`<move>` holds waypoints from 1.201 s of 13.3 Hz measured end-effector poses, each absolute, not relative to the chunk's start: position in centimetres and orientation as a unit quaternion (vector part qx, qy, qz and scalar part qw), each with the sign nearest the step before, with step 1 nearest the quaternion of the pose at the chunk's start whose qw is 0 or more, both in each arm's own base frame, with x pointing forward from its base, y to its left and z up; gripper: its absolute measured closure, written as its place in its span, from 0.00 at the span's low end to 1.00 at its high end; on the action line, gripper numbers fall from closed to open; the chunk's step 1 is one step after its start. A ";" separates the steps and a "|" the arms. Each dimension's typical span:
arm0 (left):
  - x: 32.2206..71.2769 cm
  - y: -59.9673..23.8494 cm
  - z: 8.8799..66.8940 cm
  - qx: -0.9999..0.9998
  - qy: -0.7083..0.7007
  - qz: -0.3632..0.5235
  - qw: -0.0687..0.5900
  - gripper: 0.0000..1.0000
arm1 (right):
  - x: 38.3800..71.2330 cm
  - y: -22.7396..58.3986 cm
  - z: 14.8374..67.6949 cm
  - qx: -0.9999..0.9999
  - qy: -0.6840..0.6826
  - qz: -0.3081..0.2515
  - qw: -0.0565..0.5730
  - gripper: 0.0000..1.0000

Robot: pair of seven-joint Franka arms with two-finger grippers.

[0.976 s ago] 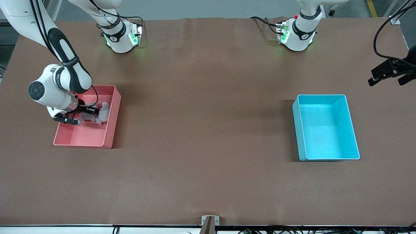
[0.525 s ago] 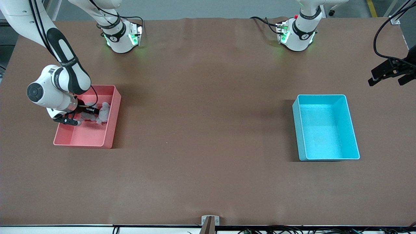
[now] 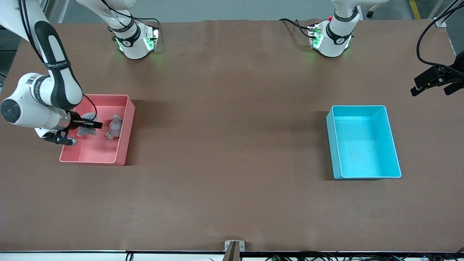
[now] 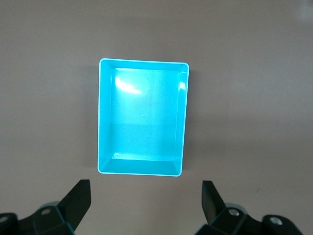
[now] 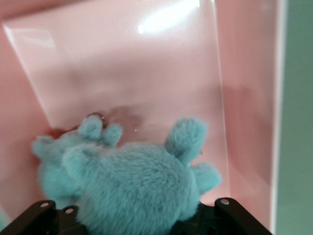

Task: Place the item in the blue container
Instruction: 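Carry the toy with the right gripper while the left gripper moves over the blue box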

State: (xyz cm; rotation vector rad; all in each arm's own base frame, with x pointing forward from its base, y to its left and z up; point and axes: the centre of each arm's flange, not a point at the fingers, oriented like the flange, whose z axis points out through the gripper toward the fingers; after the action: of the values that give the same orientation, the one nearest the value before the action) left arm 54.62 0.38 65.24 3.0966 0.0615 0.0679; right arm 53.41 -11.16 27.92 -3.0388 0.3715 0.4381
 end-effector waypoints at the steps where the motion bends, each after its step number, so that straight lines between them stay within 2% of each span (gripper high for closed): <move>1: 54.6 0.4 65.2 0.999 0.020 0.022 0.022 0.00 | 54.2 -10.5 29.7 -0.980 0.132 0.145 0.024 0.75; 4: 54.3 0.4 64.8 1.000 0.020 0.004 0.022 0.00 | 56.0 -4.1 33.7 -0.973 0.181 0.142 0.006 0.75; 10: 54.7 -1.8 61.7 0.999 0.006 -0.029 0.020 0.00 | 56.5 16.7 37.3 -0.949 0.298 0.100 0.007 0.75; 16: 55.8 -6.2 57.1 0.999 0.021 -0.046 0.017 0.00 | 56.3 35.2 32.8 -0.914 0.401 0.055 0.015 0.75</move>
State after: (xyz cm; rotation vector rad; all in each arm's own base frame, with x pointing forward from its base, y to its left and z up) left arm 55.81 -6.21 57.13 3.1041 0.0650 -0.1424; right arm 56.28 35.19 32.81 -2.8456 1.2475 0.1705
